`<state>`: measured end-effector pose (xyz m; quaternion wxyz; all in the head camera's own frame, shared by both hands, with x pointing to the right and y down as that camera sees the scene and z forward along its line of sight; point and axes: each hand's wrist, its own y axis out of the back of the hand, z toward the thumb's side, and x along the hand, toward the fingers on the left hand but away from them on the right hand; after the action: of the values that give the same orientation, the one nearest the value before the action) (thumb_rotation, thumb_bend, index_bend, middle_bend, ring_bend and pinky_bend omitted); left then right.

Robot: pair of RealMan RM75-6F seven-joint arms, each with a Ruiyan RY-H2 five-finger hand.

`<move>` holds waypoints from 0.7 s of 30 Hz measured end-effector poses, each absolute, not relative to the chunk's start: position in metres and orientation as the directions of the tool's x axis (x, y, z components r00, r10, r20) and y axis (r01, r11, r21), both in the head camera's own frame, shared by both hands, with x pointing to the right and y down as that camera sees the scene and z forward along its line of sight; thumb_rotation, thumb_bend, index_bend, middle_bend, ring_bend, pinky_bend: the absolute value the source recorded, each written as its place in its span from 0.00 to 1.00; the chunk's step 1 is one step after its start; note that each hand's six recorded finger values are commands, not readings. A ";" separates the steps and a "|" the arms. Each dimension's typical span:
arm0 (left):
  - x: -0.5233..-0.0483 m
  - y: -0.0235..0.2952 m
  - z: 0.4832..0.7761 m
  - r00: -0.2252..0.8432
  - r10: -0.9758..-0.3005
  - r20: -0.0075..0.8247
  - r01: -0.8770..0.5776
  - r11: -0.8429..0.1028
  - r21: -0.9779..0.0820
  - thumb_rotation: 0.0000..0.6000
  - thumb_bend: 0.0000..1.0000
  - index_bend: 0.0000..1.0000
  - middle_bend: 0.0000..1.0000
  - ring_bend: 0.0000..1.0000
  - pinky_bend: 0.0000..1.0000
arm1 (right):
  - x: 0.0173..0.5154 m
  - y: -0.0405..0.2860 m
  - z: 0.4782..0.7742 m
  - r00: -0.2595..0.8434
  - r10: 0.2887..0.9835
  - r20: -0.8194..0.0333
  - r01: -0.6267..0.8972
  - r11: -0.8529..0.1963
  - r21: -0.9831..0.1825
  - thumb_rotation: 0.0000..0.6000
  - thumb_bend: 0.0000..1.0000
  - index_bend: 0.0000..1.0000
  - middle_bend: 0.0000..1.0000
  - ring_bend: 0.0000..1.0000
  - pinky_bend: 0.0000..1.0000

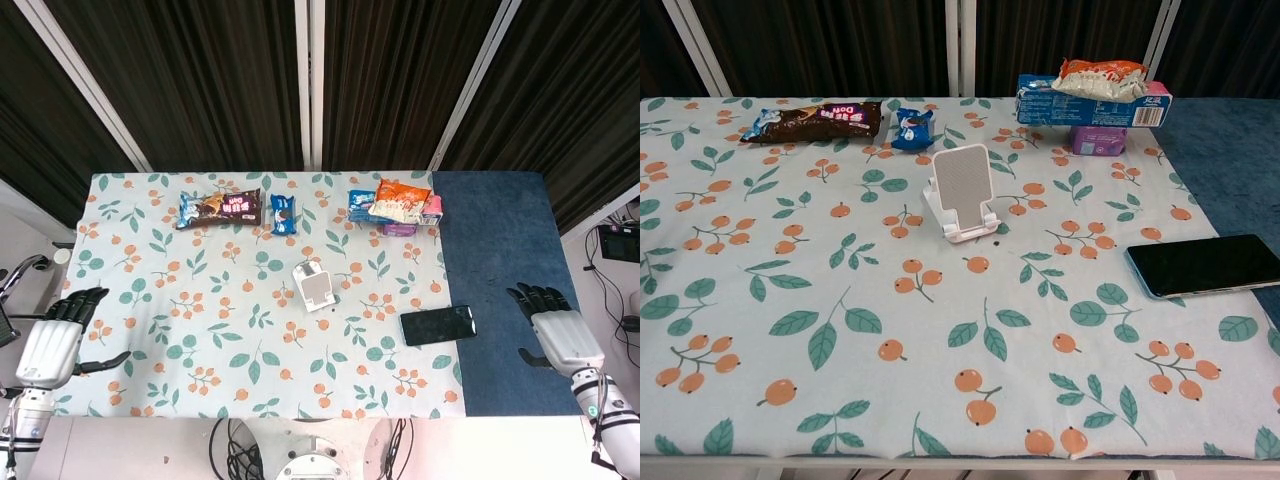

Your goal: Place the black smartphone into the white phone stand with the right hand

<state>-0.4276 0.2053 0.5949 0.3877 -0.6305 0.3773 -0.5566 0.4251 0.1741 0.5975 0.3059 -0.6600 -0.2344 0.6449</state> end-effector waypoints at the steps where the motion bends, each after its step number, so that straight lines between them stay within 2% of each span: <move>1: -0.428 0.205 0.594 0.095 -0.909 0.406 -0.045 -0.412 -0.910 0.51 0.00 0.12 0.13 0.13 0.22 | 0.422 0.171 0.601 0.063 0.689 -0.722 -0.091 -0.717 -0.691 1.00 0.12 0.00 0.00 0.00 0.00; 7: -0.431 0.208 0.593 0.088 -0.912 0.400 -0.046 -0.405 -0.913 0.51 0.01 0.12 0.13 0.13 0.22 | 0.403 0.152 0.623 0.082 0.635 -0.768 -0.151 -0.754 -0.639 1.00 0.08 0.00 0.00 0.00 0.00; 21: -0.430 0.209 0.591 0.101 -0.909 0.405 -0.062 -0.412 -0.909 0.51 0.01 0.12 0.13 0.13 0.22 | 0.369 0.155 0.677 0.091 0.581 -0.809 -0.182 -0.789 -0.587 1.00 0.08 0.00 0.00 0.00 0.00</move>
<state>-0.4298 0.2092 0.5914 0.3842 -0.6345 0.3826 -0.5508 0.3694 0.1550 0.6773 0.2899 -0.6792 -0.1470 0.6580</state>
